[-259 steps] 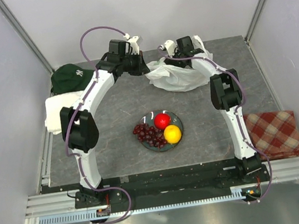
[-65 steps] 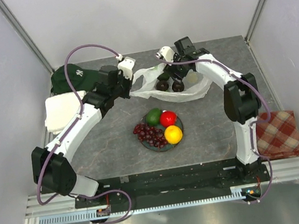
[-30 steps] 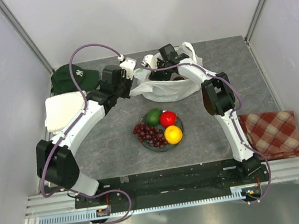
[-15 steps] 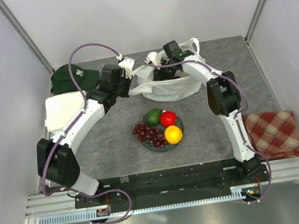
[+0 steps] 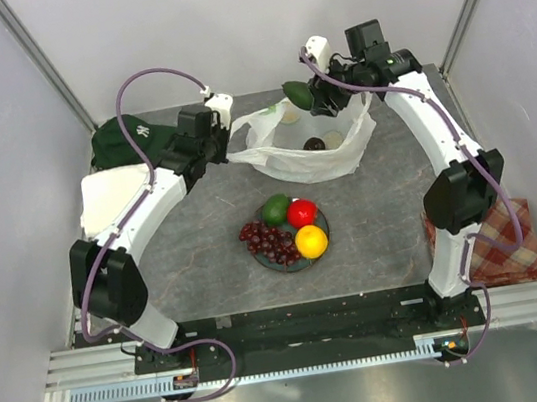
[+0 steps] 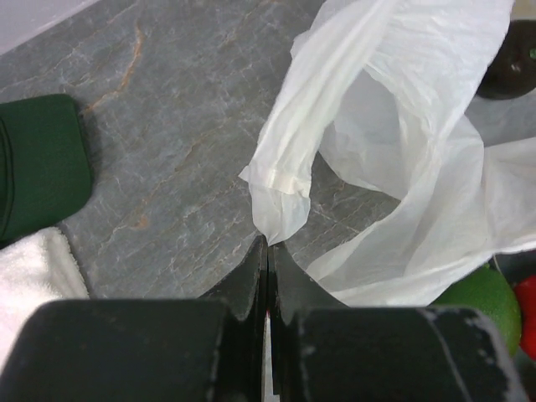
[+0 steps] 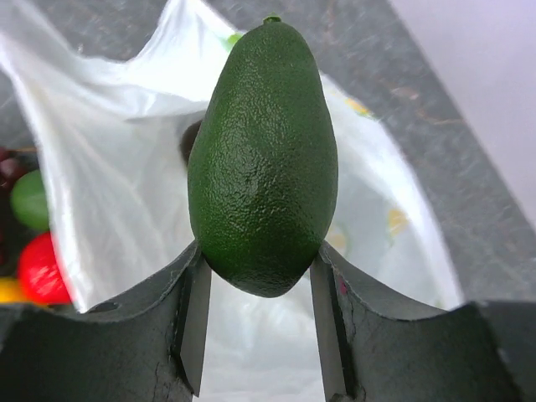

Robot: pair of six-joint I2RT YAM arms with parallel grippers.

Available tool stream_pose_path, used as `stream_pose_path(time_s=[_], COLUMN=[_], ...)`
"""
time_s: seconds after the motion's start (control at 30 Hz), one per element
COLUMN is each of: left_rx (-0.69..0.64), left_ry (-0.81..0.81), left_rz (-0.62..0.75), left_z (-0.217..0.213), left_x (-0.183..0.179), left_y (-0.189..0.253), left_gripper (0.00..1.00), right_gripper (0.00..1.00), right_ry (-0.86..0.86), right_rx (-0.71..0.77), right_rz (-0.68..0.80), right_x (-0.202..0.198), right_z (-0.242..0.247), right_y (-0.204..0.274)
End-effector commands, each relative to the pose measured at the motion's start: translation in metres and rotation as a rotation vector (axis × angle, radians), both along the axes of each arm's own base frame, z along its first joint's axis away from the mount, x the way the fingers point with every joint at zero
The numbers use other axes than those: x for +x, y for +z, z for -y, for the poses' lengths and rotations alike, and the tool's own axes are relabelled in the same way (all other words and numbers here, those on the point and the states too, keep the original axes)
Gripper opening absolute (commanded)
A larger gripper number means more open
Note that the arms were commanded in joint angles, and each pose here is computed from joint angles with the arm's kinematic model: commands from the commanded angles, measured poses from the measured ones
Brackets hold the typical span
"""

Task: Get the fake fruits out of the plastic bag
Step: Take out the fake fruit from the plastic bag, then place the fake fruit on the plate.

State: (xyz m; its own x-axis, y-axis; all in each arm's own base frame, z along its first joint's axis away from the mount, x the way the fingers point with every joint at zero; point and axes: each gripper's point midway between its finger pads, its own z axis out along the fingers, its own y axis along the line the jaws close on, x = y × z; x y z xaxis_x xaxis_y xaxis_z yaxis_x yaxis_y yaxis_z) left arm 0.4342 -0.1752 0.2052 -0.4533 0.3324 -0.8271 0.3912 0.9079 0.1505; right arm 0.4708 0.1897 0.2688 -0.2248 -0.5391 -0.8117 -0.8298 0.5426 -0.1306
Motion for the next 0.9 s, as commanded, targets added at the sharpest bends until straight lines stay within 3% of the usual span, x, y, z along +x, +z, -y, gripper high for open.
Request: stream_pose_path(time_s=[0.0, 0.13, 0.33, 0.47, 0.67, 0.87], left_rx=[-0.057, -0.057, -0.070, -0.169, -0.276, -0.312], left_ry=[0.004, -0.015, 0.022, 0.044, 0.005, -0.009], left_rz=[0.058, 0.049, 0.010, 0.002, 0.006, 0.004], left_z=[0.010, 0.014, 0.009, 0.011, 0.020, 0.021], left_x=[0.013, 0.016, 0.018, 0.017, 0.007, 0.002], left_y=[0.026, 0.026, 0.024, 0.037, 0.064, 0.074], left_gripper=[0.02, 0.02, 0.02, 0.02, 0.02, 0.03], right_gripper=[0.33, 0.33, 0.34, 0.35, 0.36, 0.36], right_ry=[0.036, 0.081, 0.255, 0.386, 0.425, 0.430], right_rx=[0.047, 0.052, -0.099, -0.221, -0.338, -0.410], right_rz=[-0.098, -0.109, -0.022, -0.059, -0.161, -0.174], right_x=[-0.037, -0.066, -0.143, -0.192, -0.213, -0.217], right_z=[-0.001, -0.005, -0.032, -0.056, -0.071, -0.093], right_y=[0.001, 0.009, 0.012, -0.027, -0.089, -0.116])
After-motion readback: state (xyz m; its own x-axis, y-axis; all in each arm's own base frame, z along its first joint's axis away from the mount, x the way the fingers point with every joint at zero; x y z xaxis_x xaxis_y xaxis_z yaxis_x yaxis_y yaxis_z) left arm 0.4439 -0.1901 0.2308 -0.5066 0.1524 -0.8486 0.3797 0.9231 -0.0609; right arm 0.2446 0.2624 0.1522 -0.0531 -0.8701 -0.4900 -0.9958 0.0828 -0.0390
